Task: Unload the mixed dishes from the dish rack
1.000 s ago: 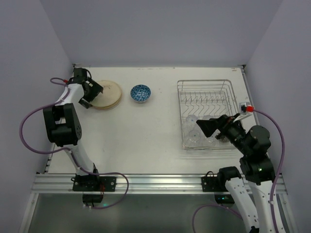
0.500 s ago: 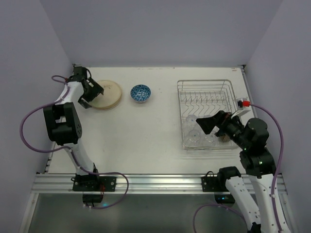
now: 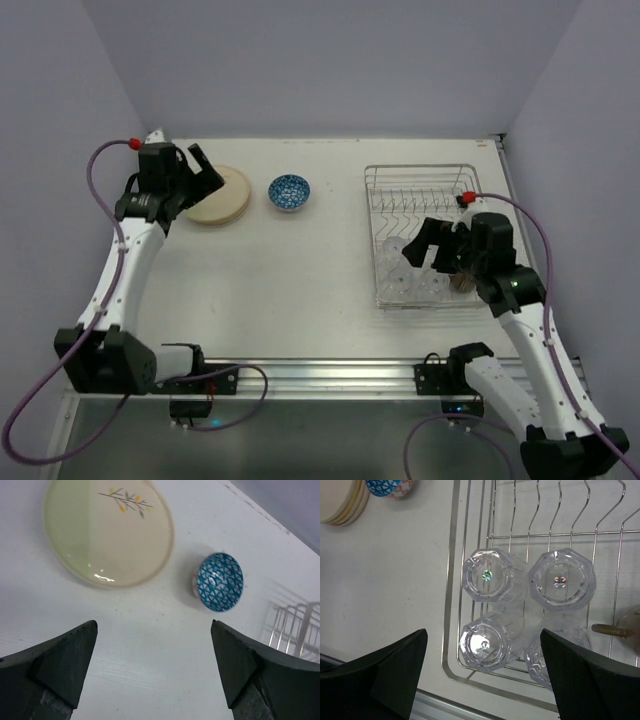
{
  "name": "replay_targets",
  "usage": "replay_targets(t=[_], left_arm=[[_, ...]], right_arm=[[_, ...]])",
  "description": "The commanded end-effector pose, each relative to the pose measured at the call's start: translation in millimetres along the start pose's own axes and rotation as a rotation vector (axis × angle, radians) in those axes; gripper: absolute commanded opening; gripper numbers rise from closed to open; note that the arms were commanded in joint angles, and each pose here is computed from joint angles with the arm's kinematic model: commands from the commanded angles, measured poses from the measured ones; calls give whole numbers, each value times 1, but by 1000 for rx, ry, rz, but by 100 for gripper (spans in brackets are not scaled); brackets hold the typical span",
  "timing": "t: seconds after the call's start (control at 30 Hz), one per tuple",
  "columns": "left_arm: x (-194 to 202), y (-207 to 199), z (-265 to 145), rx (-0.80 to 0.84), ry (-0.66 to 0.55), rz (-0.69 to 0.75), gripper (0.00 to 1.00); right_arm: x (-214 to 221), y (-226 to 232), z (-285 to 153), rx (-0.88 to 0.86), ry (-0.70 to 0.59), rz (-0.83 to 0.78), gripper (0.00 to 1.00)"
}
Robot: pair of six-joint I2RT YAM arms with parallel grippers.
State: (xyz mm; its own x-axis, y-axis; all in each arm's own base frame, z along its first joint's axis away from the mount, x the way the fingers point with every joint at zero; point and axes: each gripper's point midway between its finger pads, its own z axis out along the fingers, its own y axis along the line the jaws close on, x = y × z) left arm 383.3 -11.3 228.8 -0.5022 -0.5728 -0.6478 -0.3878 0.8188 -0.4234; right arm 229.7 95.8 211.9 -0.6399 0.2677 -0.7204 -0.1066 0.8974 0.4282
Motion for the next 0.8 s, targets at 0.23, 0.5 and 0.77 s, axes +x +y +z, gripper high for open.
replay_targets(t=[0.23,0.5,0.77], left_arm=[[73,14,-49,58,-36,317,100],[89,40,-56,49,-86,384,100],[92,37,-53,71,-72,385,100]], right_arm=[[-14,2,41,192,96,-158,95],[-12,14,76,262,177,-224,95],[3,3,101,330,253,-248,92]])
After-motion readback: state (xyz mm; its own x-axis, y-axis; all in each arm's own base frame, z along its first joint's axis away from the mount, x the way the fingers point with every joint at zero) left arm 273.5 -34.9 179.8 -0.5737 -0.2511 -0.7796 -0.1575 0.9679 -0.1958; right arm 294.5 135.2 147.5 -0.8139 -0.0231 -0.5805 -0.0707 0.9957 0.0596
